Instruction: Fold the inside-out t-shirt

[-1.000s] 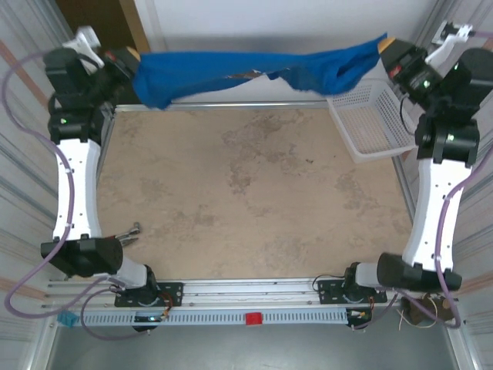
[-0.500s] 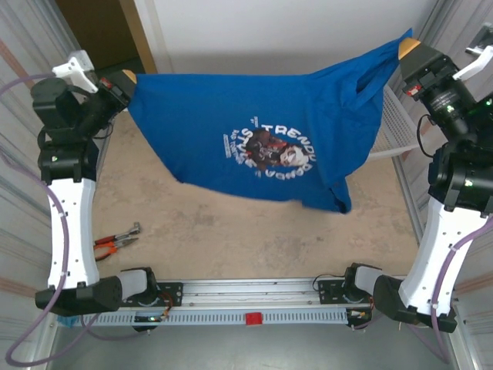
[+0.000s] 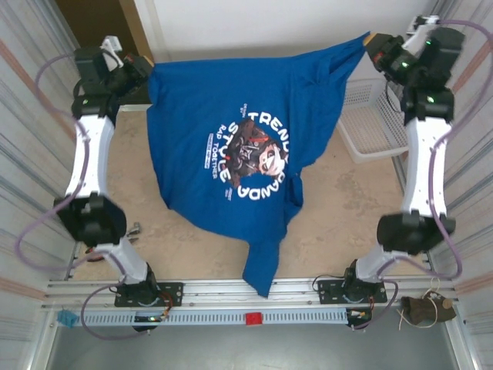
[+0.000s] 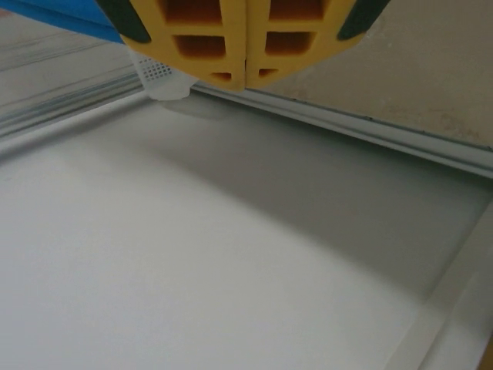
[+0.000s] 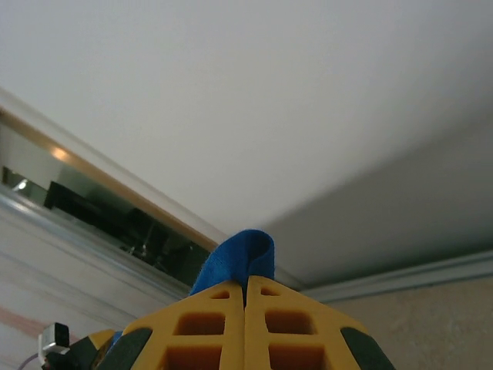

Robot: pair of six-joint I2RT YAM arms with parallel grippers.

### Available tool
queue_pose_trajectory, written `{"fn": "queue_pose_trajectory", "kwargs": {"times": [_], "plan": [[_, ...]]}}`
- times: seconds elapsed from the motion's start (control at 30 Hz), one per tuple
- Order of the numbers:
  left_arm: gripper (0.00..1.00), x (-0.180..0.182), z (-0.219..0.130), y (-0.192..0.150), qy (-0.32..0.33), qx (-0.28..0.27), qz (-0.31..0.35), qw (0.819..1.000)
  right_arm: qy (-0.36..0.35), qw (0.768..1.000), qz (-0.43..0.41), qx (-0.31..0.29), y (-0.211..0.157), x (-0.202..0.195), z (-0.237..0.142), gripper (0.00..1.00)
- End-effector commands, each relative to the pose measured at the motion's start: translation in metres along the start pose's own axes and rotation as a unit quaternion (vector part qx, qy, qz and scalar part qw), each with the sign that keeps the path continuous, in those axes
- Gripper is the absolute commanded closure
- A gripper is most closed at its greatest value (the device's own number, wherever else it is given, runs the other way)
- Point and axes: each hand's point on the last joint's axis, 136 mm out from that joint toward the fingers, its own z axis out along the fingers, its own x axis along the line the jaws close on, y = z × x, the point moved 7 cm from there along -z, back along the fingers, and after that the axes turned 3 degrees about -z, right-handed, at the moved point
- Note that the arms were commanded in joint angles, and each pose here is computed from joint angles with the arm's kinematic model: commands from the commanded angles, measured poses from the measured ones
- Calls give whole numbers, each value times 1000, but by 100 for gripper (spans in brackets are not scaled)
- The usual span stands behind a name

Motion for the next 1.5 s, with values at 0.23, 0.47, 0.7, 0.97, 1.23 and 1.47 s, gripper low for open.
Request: {"fn": "queue_pose_trajectory", "kwargs": {"times": [0.23, 0.47, 0.7, 0.97, 1.23, 1.47], "plan": [[100, -45, 24, 70, -83, -74, -2, 994, 70, 995, -23, -61, 50, 45, 25, 100], [100, -55, 2, 57, -99, -61, 10, 993, 58, 996, -52, -53, 30, 52, -1, 100], [100, 12, -21, -40, -47, 13, -9, 999, -4, 1000, -22, 2, -70, -2, -46, 100], [100, 113, -95, -188, 109, 93, -57, 988, -133, 981, 4, 141, -276, -68, -129, 100], [100, 181, -138, -290, 212, 170, -127, 954, -248, 945, 74, 200, -387, -137, -200, 100], [99, 191, -159, -313, 254, 178, -130, 942, -271, 938, 82, 201, -393, -143, -227, 100]]}}
